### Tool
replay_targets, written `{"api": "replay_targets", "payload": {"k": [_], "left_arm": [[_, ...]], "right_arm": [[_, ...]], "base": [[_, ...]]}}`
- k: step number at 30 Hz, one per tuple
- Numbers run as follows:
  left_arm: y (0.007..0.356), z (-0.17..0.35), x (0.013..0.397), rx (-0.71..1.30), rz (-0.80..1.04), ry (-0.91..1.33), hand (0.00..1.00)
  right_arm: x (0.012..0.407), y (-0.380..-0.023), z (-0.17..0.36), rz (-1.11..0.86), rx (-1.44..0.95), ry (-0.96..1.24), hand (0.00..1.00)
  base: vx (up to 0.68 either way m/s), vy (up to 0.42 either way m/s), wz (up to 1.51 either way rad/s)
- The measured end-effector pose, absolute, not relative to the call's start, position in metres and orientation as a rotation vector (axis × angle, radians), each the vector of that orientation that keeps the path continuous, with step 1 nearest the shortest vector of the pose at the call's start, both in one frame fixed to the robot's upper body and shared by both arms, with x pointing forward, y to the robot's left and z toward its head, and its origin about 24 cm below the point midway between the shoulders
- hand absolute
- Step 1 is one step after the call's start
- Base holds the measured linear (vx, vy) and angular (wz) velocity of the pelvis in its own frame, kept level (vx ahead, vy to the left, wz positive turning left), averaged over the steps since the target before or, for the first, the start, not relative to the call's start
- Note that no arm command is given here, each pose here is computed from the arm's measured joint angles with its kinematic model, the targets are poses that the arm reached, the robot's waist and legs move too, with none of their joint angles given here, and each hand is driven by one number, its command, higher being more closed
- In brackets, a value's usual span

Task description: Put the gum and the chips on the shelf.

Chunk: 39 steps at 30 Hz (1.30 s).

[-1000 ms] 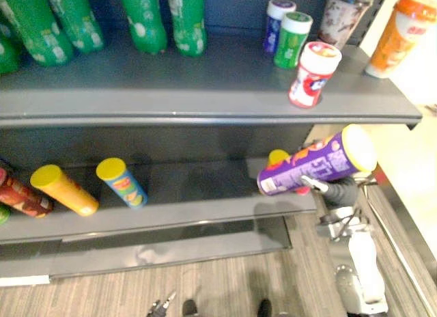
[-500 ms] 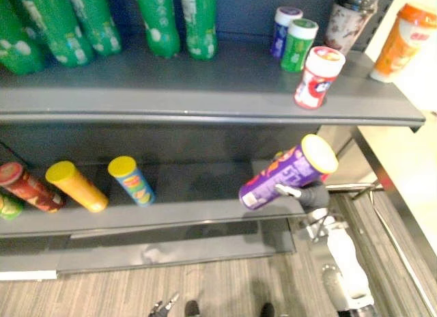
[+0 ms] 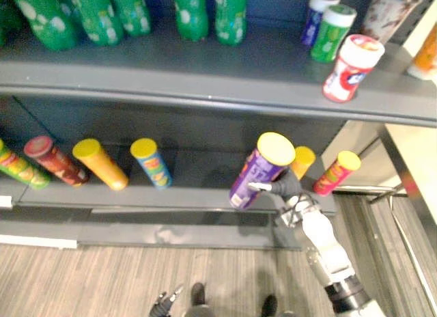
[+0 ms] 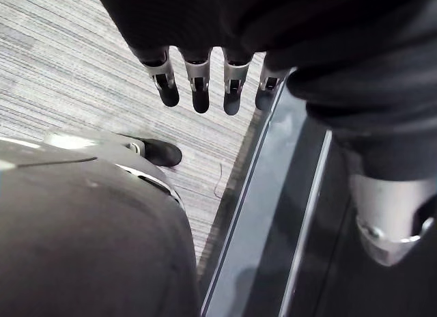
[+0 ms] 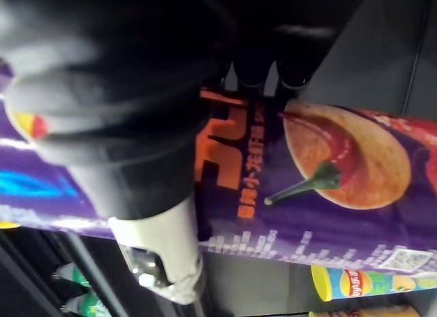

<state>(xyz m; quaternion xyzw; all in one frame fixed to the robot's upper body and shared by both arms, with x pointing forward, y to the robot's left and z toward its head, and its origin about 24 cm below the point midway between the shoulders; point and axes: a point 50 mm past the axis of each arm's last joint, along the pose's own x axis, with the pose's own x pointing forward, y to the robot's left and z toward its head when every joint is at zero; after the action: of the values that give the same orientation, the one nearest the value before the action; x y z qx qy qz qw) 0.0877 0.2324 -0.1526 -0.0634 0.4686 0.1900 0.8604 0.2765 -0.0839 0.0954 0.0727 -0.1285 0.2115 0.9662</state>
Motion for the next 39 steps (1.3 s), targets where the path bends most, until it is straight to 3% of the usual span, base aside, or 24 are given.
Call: {"api": "replay_targets", "payload": {"k": [6,20,29,39], "left_arm": [[0.231,-0.146,0.107,-0.113,0.368,0.917,0.00],[0.211,-0.118,0.166,-0.114,0.255,0.694,0.00],[0.198,-0.106,0.187,-0.148,0.206,0.611,0.00],[0.190,-0.102,0.197,-0.132,0.170,0.590,0.00]], "right_arm": [[0.303,-0.075,0.106,0.380,0.058,-0.275,1.00],[0.378,-0.122,0.170,-0.055,-0.026,-0.344,1.00],[0.390,-0.147,0.185,-0.238,-0.022,-0.346,1.00],[0.393,-0.148,0.198,-0.319,-0.028,-0.370,1.00]], "base": [[-0.06,0.001,0.20],[-0.05,-0.003,0.17],[-0.02,-0.039,0.12],[0.01,-0.045,0.05]]}}
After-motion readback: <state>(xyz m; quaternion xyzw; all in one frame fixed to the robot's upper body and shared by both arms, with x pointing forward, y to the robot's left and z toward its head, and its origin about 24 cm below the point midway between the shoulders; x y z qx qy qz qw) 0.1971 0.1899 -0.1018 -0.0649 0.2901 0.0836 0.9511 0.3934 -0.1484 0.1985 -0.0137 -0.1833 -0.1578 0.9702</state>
